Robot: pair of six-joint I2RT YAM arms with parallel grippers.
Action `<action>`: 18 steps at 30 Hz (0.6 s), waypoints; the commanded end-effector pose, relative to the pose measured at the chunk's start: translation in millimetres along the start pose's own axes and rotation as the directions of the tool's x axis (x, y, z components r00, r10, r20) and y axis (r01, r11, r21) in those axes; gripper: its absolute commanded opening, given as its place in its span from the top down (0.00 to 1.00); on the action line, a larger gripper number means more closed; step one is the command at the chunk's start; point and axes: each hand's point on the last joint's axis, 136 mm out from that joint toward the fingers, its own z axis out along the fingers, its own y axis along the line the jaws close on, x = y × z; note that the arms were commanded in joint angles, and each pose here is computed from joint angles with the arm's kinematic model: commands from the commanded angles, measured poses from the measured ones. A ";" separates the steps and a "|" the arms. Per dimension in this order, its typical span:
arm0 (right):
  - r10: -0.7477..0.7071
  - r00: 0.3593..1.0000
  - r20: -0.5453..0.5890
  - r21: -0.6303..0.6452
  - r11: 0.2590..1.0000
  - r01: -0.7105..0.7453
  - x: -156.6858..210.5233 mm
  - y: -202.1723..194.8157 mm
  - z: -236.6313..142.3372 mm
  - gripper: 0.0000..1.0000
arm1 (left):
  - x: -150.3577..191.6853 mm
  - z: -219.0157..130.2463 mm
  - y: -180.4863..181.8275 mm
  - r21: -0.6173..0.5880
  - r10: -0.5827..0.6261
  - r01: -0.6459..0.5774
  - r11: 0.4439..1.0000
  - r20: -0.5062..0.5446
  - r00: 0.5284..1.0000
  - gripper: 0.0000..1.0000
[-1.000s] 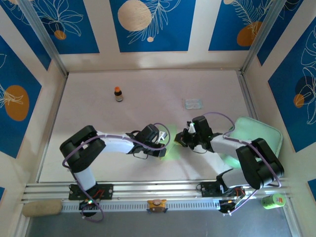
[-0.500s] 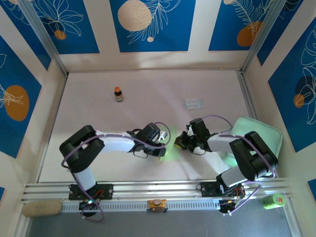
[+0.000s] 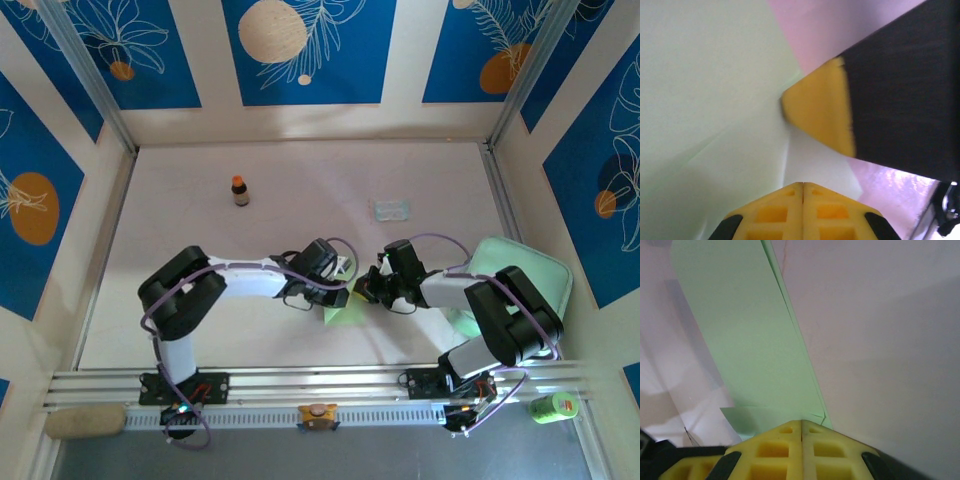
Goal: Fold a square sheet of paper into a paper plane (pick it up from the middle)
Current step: Fold the triangle a second time at the center of the table.
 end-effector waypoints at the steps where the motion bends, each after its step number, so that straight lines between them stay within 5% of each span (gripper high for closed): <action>1: 0.034 0.999 -0.020 0.067 0.997 -0.033 8.8 -23.2 1.4 0.99 | 19.7 7.3 13.4 -0.023 -0.028 0.027 0.999 -0.057 0.998 0.96; 8: 0.028 0.999 -0.018 0.063 0.998 -0.027 7.8 -22.2 0.2 1.00 | 34.6 6.6 23.8 -0.046 -0.023 0.019 0.999 -0.074 0.997 0.96; 18: -0.122 0.992 0.037 -0.079 0.989 0.124 4.6 28.4 -17.6 0.98 | 29.0 7.3 21.3 -0.045 -0.011 0.008 0.999 -0.061 0.998 0.96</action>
